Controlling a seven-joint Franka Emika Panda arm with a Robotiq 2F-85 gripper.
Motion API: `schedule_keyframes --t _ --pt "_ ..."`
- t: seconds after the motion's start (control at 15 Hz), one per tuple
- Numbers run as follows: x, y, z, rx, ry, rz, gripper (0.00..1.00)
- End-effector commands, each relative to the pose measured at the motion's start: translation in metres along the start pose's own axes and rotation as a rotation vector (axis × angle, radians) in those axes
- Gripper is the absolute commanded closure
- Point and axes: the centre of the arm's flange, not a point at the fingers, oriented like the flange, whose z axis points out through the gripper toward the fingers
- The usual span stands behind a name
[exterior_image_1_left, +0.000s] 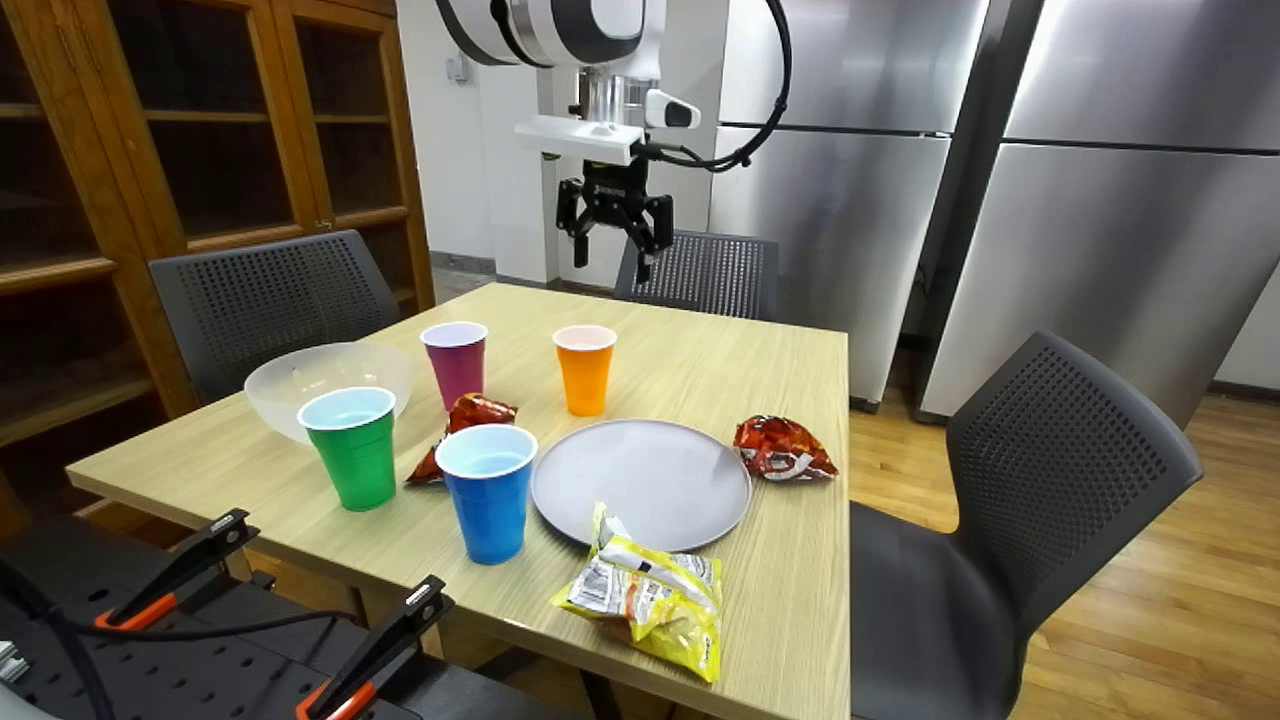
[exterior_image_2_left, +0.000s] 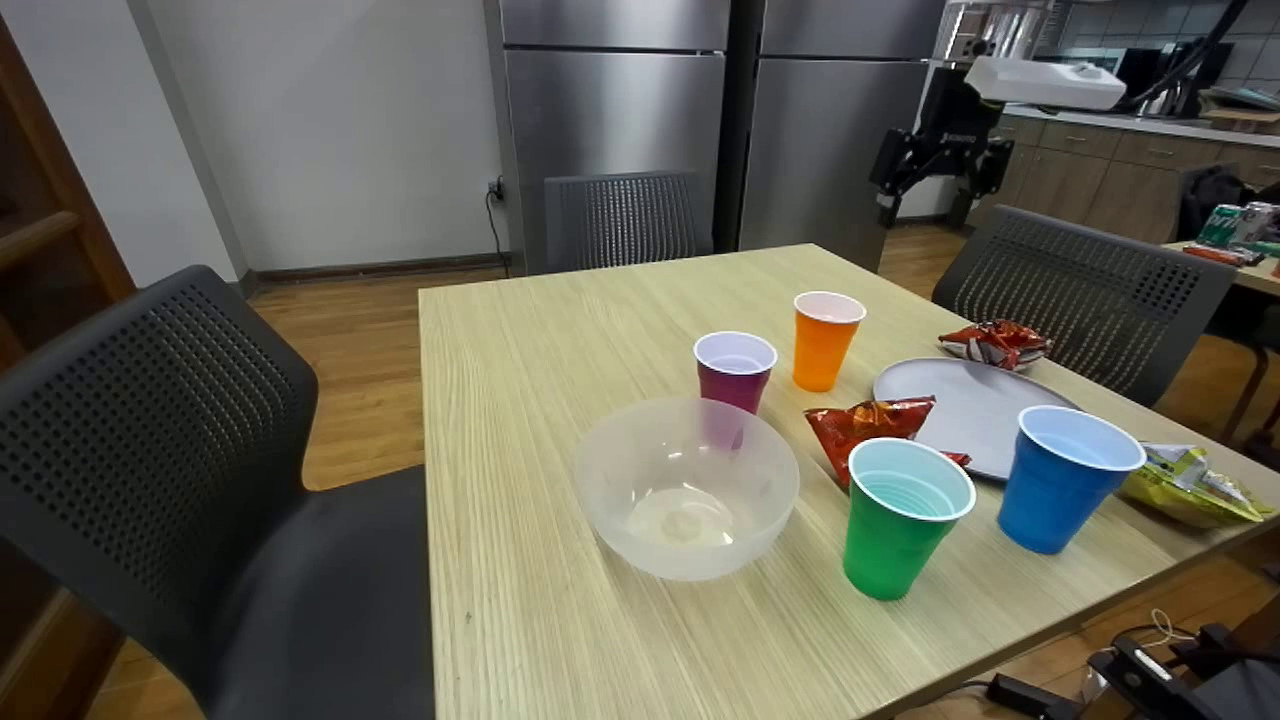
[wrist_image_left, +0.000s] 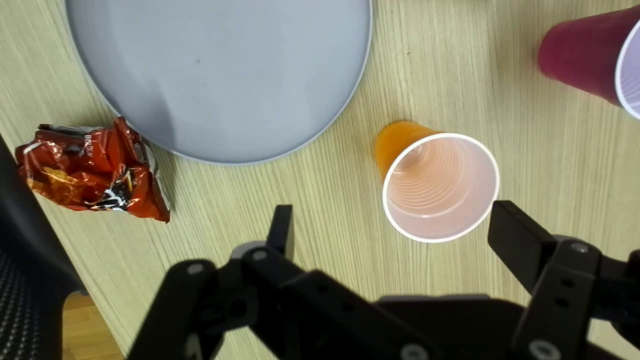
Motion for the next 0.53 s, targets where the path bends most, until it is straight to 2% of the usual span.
schedule_keyframes --t 0.0,0.47 --pt "0.027 -0.003 0.023 -0.047 -0.021 0.024 0.00" --pt "0.036 -0.009 0.066 -0.100 -0.082 0.024 0.00"
